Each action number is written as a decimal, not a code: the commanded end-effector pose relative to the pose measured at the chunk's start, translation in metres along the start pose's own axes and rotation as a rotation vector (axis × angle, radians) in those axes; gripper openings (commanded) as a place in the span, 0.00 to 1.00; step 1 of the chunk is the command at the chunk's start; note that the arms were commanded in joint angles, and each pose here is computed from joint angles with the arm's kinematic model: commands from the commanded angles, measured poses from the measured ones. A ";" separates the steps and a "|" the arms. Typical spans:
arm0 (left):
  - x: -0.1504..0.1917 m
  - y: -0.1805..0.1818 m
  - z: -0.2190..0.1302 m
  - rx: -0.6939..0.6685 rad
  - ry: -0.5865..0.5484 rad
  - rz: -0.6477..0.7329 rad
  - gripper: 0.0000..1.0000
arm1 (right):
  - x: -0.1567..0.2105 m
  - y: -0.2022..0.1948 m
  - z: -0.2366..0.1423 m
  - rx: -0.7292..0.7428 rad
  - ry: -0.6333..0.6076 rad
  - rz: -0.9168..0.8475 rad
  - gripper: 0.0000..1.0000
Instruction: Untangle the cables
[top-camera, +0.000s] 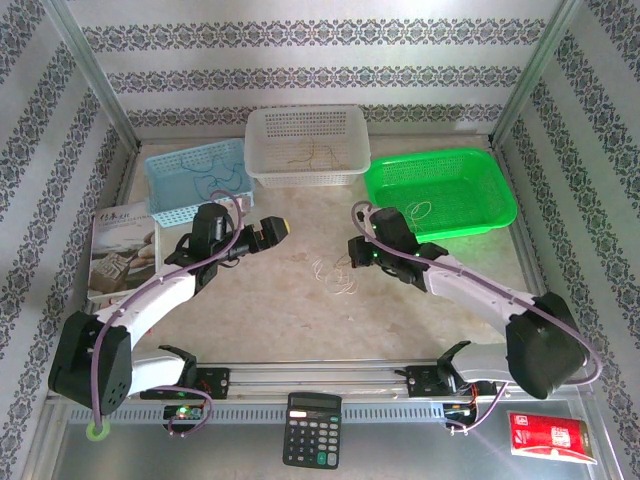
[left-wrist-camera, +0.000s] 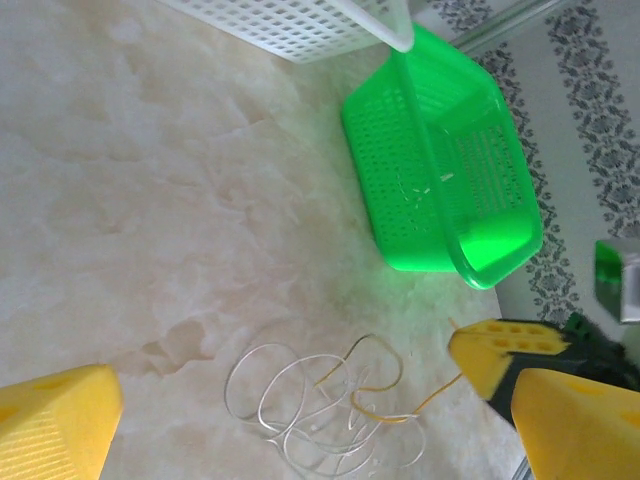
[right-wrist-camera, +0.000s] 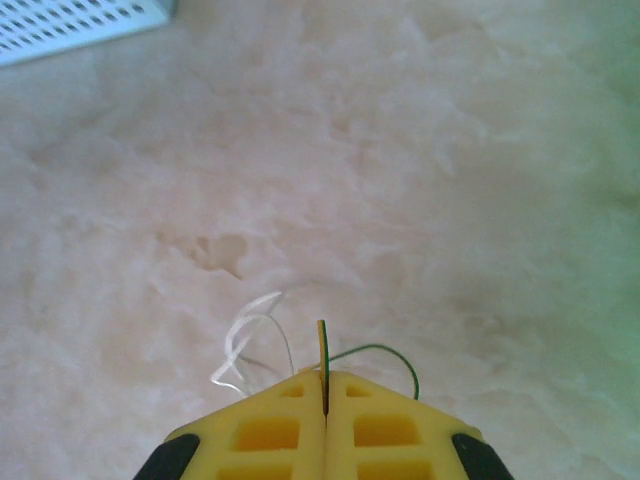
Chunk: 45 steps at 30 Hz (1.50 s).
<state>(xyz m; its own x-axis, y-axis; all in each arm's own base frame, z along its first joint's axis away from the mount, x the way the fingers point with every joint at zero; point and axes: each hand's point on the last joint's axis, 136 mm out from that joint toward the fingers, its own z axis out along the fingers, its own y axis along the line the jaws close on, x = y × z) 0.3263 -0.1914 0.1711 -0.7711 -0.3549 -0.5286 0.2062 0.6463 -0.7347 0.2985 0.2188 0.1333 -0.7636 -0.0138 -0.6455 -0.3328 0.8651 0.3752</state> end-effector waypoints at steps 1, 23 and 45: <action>0.002 -0.030 0.006 0.097 0.016 0.137 1.00 | -0.017 0.016 -0.014 -0.060 -0.039 0.039 0.00; 0.093 -0.085 0.086 0.319 0.183 0.460 0.93 | -0.039 0.066 -0.030 -0.206 -0.105 0.090 0.00; 0.119 -0.043 0.097 0.272 0.203 0.370 0.18 | -0.160 0.079 -0.166 -0.481 -0.489 0.293 0.00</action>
<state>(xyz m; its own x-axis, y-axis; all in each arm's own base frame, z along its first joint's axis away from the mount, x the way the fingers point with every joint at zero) 0.2831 -0.3255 0.0784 -0.7540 0.0463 -0.6552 0.5787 0.5188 -0.6293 0.3058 0.2040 0.3560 -0.5649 0.4793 -0.6717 -0.4126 0.5408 0.7330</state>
